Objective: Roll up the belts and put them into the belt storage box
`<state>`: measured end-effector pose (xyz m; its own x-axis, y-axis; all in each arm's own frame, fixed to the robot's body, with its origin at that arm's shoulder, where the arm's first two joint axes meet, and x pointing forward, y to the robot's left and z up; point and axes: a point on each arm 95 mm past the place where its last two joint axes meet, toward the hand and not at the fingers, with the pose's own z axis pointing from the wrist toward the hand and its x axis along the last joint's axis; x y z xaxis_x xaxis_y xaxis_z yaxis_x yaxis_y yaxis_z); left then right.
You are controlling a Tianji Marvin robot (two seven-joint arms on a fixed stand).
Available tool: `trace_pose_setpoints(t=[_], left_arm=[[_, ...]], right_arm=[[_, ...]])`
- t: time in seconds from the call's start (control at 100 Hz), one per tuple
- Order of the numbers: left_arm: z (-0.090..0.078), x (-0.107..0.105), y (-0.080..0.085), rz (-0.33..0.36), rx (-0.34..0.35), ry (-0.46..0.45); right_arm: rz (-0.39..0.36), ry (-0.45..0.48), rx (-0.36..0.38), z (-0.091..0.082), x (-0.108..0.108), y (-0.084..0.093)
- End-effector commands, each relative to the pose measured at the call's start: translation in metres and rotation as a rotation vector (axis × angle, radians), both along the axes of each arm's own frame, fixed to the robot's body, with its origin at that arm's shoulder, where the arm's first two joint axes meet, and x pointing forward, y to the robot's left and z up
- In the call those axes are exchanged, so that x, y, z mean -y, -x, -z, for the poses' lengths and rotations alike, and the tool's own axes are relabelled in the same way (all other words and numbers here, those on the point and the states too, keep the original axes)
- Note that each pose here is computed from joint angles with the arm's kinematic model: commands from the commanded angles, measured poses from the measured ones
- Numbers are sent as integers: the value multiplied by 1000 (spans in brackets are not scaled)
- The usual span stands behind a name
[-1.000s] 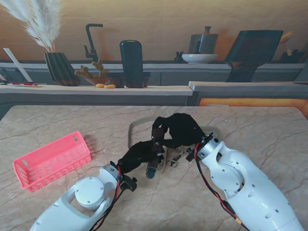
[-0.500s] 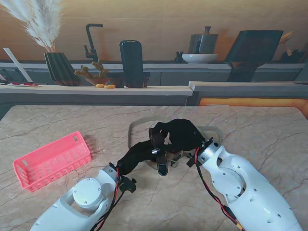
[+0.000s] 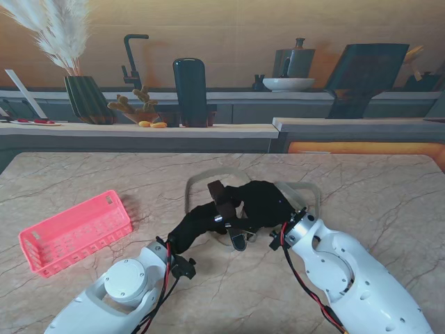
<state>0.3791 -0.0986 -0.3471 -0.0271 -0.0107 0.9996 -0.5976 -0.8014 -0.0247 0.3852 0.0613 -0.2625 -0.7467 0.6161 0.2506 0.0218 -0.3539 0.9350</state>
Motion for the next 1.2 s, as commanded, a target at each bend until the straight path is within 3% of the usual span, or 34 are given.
trace_pose_setpoints(t=[0.0,0.34,0.74,0.94,1.19], left_arm=[[-15,6,-1,-5,29,48],[-17,5,0,-14,26,77],[-20,5,1,-54,69,-9],[-19,6,0,-88,50,-12],[-18,7,-3,-109,66,-34]], right_arm=[[-7,25,-44,18,-2,7],[-3,34,-54,23,-3,7],[-1,30,-45,22,-3,9],[3,13,12,12,1,18],[58,-38,105,1,11,29]])
